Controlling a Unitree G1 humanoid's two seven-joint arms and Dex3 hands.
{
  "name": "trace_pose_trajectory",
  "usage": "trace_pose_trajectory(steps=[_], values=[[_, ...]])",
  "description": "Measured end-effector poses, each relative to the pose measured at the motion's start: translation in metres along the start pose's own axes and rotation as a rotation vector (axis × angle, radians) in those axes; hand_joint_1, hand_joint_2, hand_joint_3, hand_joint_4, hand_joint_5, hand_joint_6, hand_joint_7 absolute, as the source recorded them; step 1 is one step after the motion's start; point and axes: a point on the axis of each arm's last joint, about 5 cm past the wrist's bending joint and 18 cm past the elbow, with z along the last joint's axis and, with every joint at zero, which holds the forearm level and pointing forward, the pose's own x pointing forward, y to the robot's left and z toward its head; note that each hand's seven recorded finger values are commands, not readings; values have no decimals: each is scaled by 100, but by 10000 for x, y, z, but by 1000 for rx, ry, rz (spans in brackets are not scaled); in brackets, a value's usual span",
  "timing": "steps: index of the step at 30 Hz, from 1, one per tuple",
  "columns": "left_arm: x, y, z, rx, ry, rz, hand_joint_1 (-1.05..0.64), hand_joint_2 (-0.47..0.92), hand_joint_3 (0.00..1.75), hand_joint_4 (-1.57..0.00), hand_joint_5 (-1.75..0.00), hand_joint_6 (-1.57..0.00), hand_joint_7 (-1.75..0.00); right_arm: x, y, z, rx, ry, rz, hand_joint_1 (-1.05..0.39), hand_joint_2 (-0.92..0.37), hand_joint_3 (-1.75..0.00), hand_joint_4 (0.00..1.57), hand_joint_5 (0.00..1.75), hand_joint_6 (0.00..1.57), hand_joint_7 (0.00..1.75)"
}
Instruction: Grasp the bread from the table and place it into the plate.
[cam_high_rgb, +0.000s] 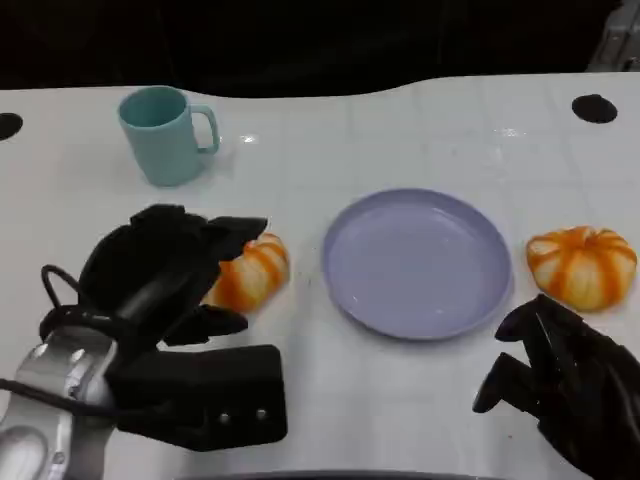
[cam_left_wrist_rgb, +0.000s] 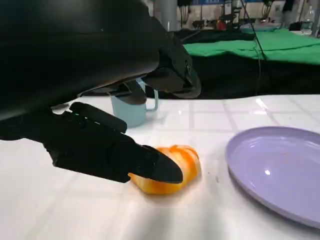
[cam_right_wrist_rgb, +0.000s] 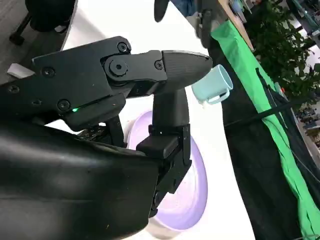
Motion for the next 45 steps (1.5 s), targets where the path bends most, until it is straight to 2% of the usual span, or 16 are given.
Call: trace_pose_trajectory(steps=[2,6,20,28,37,41,42,43,45], values=[[39,8,31,35,-12,-2,-53,84,0,-3,-33,-27,0,-2,-4,1,0,-1,-1,-48,-92,-32,69,175,52,164],[187,-22,41,100,-10,-75,-53,83,0,-1,-32,-25,0,-4,-8,-3,1,1,2,-48,-92,-32,69,175,52,164],[689,-391,-81,153,75,-340,-51,79,0,0,-23,-19,0,-51,-18,-14,1,7,-6,-47,-92,-34,67,175,51,161],[890,-577,-77,187,97,-355,-54,80,0,0,-22,-18,0,-85,-36,-22,5,10,8,-47,-92,-32,67,175,52,161],[985,-699,-97,147,129,-370,-43,82,1,-3,-17,-16,-1,-114,-53,-31,-2,16,14,-50,-92,-32,66,175,51,161],[999,-708,-102,103,127,-378,-30,89,1,-29,-14,-33,-2,-124,-60,-31,-6,16,18,-50,-92,-33,66,175,51,161],[1001,-707,-106,93,122,-381,-26,91,7,-53,-22,-51,-7,-125,-61,-32,-7,17,18,-51,-92,-33,66,175,51,161],[1002,-705,-111,76,122,-382,-24,91,11,-66,-42,-69,-7,-126,-62,-31,-7,16,19,-51,-92,-33,66,175,51,161],[1001,-703,-119,45,115,-362,-23,92,14,-78,-73,-90,-7,-127,-63,-31,-7,15,20,-51,-92,-33,66,175,51,162]])
